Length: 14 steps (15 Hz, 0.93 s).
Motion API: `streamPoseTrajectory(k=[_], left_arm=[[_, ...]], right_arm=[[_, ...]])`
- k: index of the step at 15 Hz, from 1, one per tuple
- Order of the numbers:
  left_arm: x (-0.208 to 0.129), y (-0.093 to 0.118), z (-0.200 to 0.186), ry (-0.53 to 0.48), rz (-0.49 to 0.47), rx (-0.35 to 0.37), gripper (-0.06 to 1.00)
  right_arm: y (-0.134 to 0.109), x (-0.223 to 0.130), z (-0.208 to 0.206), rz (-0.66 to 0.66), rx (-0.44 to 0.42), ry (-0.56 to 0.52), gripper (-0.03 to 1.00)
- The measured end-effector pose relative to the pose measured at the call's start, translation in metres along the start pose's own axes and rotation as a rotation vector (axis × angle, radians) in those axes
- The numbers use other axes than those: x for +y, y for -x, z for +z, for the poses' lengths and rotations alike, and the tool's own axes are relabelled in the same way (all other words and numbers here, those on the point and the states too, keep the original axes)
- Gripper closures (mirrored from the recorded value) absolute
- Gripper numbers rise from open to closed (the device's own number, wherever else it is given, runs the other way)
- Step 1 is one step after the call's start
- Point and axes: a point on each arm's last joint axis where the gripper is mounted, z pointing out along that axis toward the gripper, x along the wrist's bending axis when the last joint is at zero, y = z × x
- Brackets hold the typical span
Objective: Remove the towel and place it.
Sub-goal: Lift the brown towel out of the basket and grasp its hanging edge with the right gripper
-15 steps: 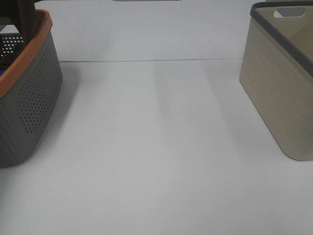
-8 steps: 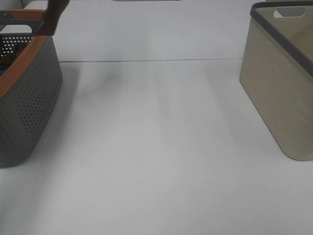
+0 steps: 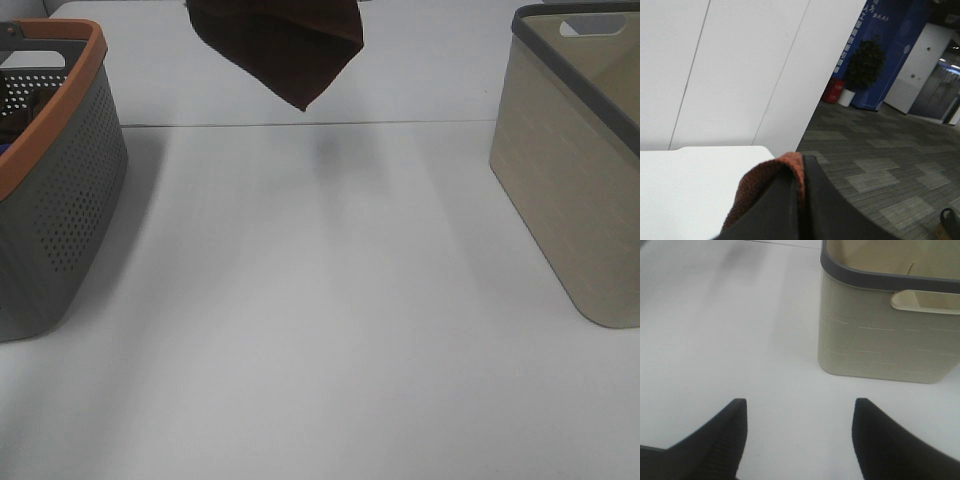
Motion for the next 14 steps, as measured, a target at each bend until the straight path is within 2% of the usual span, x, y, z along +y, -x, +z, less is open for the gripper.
streamPoseTrajectory(k=[3,6,7,8,10,12,14], left_arm=[[-0.029,-0.003,0.016,-0.126,0.038,0.079,0.94],[-0.065,0.006,0.03,-0.285,0.121,0.162,0.94],[-0.076,0.011,0.033,-0.324,0.16,0.186,0.94],[-0.095,0.019,0.037,-0.404,0.246,0.253,0.94],[-0.11,0.024,0.037,-0.478,0.32,0.317,0.94],[-0.117,0.023,0.035,-0.537,0.333,0.357,0.94],[-0.119,0.023,0.034,-0.565,0.324,0.365,0.94]], right_arm=[[0.0,0.0,0.0,0.0,0.0,0.0,0.37],[0.0,0.0,0.0,0.0,0.001,0.0,0.37],[0.0,0.001,0.001,0.015,0.005,-0.009,0.37],[-0.002,0.004,0.007,0.088,0.029,-0.051,0.37],[-0.003,0.009,0.014,0.122,0.05,-0.091,0.37],[-0.003,0.011,0.019,0.141,0.053,-0.113,0.37],[-0.004,0.012,0.02,0.136,0.063,-0.115,0.37]])
